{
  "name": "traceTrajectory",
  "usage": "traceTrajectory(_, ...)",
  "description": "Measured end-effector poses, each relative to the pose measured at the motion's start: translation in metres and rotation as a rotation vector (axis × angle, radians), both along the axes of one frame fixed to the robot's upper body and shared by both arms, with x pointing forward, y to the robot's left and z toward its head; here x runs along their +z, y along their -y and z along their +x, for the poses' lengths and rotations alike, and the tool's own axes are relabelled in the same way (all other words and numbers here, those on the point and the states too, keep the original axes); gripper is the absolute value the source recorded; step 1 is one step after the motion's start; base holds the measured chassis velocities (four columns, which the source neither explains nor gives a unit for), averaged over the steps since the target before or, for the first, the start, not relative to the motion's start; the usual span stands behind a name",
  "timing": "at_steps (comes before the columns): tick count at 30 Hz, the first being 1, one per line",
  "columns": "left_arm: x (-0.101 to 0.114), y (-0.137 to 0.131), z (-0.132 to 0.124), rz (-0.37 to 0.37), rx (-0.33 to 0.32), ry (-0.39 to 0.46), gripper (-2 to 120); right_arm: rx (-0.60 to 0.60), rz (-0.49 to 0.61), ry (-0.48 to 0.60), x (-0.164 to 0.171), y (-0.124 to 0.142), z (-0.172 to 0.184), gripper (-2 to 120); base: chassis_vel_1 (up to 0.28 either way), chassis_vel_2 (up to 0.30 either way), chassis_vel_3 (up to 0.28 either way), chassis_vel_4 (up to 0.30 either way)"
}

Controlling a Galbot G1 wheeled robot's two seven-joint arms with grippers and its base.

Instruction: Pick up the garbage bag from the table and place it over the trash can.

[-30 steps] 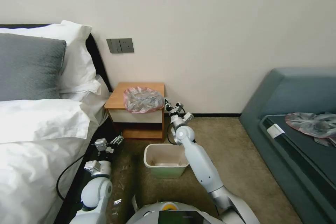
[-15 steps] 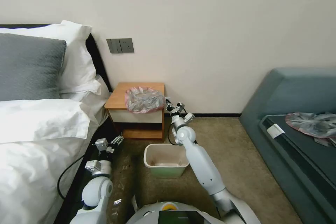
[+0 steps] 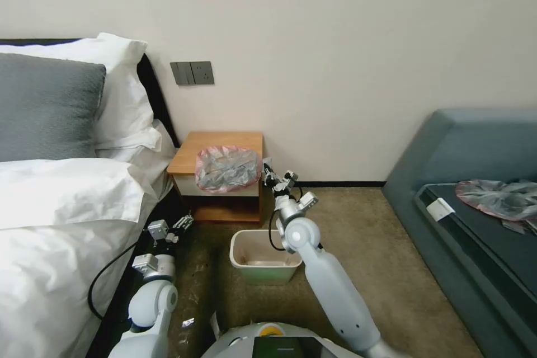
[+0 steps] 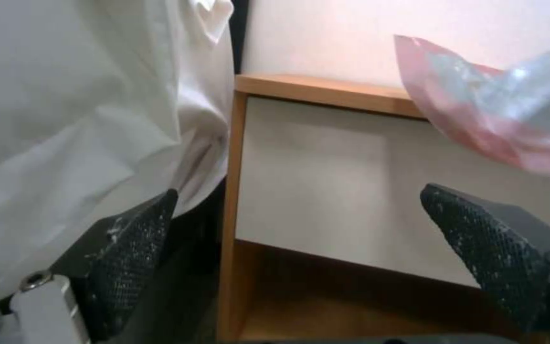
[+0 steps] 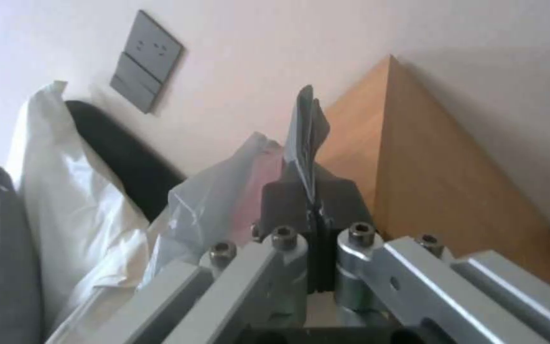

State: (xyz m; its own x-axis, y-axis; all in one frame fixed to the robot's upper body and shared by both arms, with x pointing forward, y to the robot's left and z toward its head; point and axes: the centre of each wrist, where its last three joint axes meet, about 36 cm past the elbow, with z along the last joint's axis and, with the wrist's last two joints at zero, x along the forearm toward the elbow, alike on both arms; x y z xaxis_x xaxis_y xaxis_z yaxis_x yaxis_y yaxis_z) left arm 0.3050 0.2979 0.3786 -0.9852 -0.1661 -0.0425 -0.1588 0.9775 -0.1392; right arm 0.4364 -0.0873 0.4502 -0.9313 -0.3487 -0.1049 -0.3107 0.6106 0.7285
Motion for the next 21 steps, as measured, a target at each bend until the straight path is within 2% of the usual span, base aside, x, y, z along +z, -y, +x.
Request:
traceTrajectory(8, 0.002, -0.003, 0.002, -0.007, 0.008, 0.009, 98, 0.004, -0.006, -0.001, 0.005, 0.003, -0.048, 0, 0.0, 0.0, 0.0, 0.0)
traceTrajectory(21, 0.007, -0.006, 0.001, -0.009, 0.02, 0.021, 98, -0.023, -0.075, -0.11, -0.023, 0.006, -0.13, 0, 0.0, 0.0, 0.0, 0.0)
